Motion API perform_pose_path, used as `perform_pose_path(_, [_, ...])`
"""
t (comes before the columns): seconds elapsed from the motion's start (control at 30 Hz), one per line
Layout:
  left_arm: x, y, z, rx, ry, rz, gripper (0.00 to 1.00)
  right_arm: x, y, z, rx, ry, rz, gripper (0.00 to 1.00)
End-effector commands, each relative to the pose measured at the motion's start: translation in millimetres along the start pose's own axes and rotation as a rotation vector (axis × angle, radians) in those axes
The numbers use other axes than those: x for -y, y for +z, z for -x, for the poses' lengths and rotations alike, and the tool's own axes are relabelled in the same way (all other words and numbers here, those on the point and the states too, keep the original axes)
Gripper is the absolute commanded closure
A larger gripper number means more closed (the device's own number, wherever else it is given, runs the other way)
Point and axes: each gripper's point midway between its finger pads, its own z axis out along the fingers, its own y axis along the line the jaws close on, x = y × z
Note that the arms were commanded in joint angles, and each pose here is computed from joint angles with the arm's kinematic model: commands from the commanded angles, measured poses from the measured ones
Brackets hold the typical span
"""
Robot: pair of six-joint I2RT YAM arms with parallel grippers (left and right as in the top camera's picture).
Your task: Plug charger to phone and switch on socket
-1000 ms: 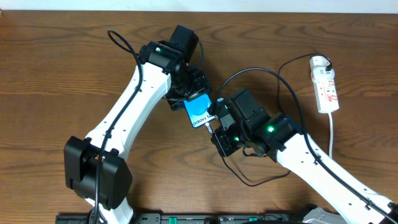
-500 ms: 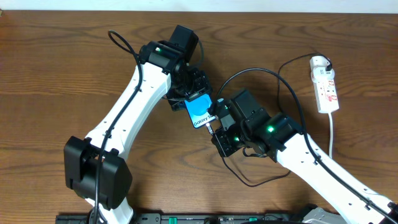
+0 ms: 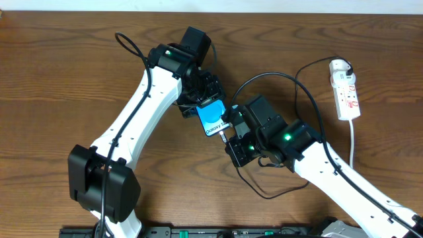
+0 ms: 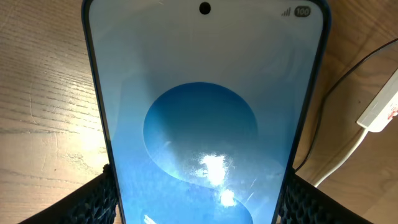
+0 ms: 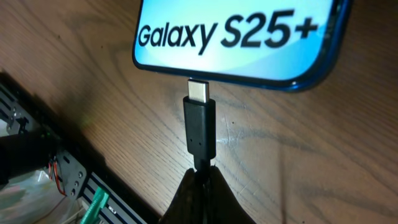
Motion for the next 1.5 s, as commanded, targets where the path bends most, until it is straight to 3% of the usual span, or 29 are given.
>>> perform_pose_path(0.0, [9.3,-15.2,-1.2,0.019,0.031,-0.044,0.36,-4.1,-2.9,4.4,0.010,0.002,0.001,0.98])
perform_pose_path(1.13, [8.5,-15.2,-0.2,0.025,0.042,-0.039,0.36,-4.0,8.7,5.4,-0.008,-0.005,0.004,0.99])
perform_pose_path(1.47, [-10.0,-18.0,26.3,0.173,0.055,0.078,0.36,-4.1,8.7,4.0,-0.013,-0.012,0.003,0.99])
